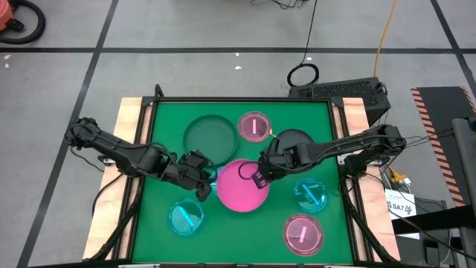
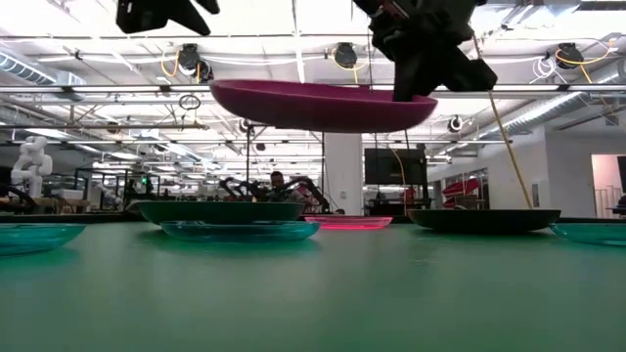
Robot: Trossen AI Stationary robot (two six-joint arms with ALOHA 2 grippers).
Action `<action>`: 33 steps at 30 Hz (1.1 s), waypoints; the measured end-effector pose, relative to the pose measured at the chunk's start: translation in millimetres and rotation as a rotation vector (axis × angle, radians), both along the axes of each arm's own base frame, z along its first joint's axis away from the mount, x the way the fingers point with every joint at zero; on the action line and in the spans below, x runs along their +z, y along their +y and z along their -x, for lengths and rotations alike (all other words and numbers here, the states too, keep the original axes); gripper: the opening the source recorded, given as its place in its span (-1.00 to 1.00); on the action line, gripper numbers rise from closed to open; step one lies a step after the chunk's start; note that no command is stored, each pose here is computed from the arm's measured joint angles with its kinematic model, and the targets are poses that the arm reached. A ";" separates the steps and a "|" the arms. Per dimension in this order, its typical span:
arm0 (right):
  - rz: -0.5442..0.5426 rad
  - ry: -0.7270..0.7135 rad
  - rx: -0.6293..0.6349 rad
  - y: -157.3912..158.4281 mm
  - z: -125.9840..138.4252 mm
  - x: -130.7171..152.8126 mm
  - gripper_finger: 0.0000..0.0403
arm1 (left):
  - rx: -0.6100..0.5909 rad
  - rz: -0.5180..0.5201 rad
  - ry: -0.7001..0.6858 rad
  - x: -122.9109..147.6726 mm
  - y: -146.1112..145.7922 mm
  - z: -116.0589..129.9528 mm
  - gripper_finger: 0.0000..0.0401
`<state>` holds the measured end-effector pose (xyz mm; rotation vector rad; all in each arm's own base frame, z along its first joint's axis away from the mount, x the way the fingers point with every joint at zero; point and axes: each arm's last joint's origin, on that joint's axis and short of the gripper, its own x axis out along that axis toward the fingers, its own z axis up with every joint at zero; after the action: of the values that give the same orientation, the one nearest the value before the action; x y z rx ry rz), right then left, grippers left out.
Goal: Stack plastic plates
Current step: Stack the pink plate on the green plate
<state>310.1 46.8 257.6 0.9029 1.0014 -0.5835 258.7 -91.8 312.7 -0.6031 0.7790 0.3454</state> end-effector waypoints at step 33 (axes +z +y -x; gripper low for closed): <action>0.260 -0.215 -0.104 -6.8 -12.9 13.9 -0.96 | 0.124 -0.253 0.016 -1.3 49.9 -14.1 -0.36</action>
<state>323.1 40.0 271.4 0.7703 0.6704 -0.6718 272.8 -41.9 311.5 -0.4117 0.7015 0.5542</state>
